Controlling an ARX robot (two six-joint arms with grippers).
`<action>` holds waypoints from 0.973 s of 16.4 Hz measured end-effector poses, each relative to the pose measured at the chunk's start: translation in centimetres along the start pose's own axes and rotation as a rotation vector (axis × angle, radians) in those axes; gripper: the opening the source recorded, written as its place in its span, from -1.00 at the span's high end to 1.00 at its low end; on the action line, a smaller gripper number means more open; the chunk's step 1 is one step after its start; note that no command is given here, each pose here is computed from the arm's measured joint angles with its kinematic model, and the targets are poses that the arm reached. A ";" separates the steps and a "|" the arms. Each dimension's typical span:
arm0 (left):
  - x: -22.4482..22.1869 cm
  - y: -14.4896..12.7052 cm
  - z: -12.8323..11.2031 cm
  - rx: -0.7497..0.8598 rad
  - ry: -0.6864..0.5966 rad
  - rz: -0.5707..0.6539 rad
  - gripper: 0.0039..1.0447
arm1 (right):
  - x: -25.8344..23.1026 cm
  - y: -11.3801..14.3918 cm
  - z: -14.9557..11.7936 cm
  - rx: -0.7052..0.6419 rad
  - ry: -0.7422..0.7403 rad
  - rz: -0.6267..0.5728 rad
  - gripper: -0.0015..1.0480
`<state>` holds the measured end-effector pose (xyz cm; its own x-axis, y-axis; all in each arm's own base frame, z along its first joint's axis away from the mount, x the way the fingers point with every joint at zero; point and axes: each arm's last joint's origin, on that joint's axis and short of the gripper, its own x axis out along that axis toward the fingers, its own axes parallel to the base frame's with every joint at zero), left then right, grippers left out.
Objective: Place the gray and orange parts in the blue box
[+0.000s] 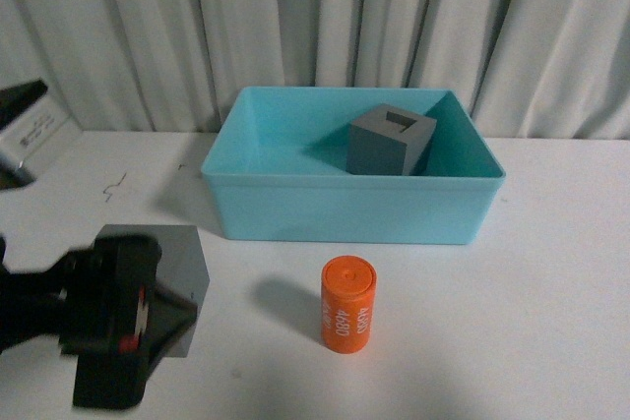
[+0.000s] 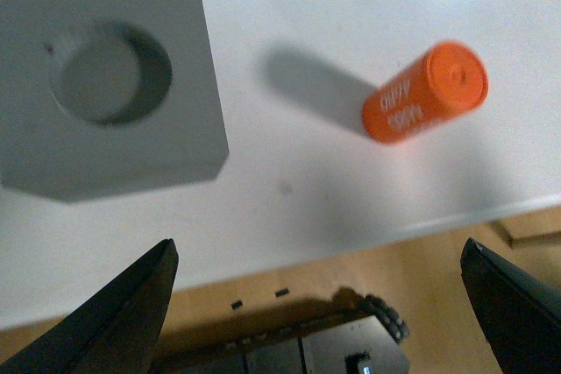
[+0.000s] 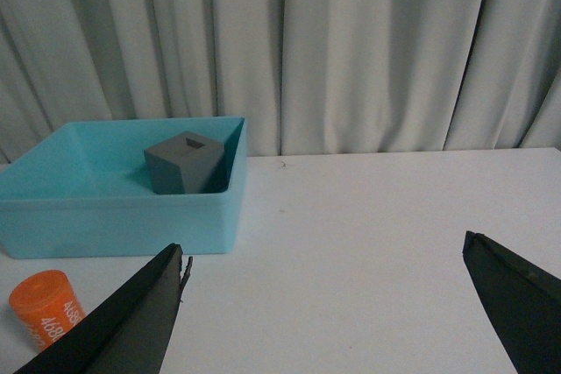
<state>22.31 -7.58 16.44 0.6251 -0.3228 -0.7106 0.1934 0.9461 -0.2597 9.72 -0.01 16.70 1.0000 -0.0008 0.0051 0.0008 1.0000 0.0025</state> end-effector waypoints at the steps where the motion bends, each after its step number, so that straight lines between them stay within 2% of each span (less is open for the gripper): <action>1: 0.2 0.1 1.2 0.003 -0.040 0.007 -0.88 | 0.0 0.0 0.0 0.000 0.000 0.000 -0.87; 4: 1.7 1.5 3.7 0.012 -0.099 0.046 -0.88 | 0.0 0.0 0.0 0.000 0.000 0.000 -0.87; 11: 5.8 5.5 5.5 0.016 -0.082 0.131 -0.88 | 0.0 0.0 0.0 0.000 0.000 0.000 -0.87; 16: 6.2 8.1 5.9 0.036 -0.088 0.162 -0.88 | 0.0 0.0 0.0 0.000 0.000 0.000 -0.87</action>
<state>32.24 -1.76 13.80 0.7135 -0.1642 -0.6812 0.1109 0.9864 -0.1216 9.72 0.00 16.70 1.0000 -0.0004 0.0051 0.0004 1.0000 0.0025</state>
